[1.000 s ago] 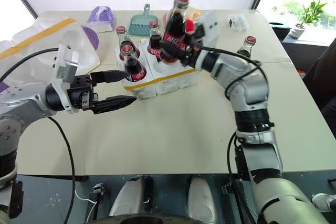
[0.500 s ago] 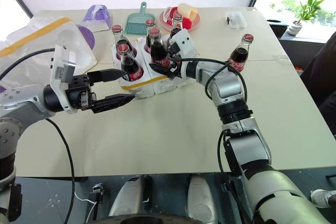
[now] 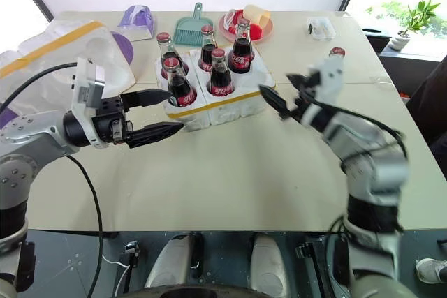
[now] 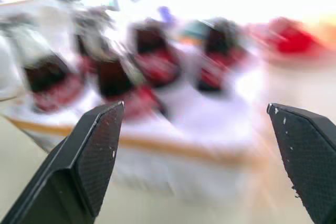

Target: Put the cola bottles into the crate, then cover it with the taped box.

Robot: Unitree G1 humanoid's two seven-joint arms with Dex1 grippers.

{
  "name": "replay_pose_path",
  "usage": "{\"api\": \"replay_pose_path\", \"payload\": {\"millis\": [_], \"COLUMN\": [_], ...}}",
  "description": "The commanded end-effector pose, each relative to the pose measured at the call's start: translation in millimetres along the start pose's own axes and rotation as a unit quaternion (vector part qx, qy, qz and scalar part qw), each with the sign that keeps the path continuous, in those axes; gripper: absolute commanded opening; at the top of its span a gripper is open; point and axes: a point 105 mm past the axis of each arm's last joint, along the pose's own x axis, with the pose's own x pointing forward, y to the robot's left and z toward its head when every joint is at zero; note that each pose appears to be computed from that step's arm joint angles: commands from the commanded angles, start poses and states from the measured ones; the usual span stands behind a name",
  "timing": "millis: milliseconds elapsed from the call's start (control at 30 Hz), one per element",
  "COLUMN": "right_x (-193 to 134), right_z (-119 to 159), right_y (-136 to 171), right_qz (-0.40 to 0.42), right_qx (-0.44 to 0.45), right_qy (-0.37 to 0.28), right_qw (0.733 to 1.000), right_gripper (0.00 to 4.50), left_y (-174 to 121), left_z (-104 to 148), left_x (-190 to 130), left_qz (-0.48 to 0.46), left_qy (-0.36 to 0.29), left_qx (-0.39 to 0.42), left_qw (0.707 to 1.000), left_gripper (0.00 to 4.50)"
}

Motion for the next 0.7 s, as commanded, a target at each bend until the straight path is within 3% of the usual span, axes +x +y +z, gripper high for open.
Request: {"api": "replay_pose_path", "payload": {"millis": [33, 233, 700], "right_x": [-25, -31, 26], "right_z": [1, -3, -8], "right_y": [-16, -52, -95], "right_qz": [-0.071, -0.158, -0.167], "right_qx": [-0.004, -0.005, -0.022], "right_qy": [-0.001, -0.006, -0.015], "right_qw": [0.997, 0.987, 0.986], "right_gripper": [4.45, 4.45, 4.45], "left_y": [0, 0, 1], "left_z": [7, 7, 10], "left_x": [3, 12, 12], "left_qz": [-0.004, -0.020, -0.017], "left_qy": [-0.015, -0.018, -0.016], "left_qx": [0.019, 0.025, 0.035], "left_qw": [1.000, 0.999, 0.999], "left_gripper": [4.50, 4.50, 4.50]}}
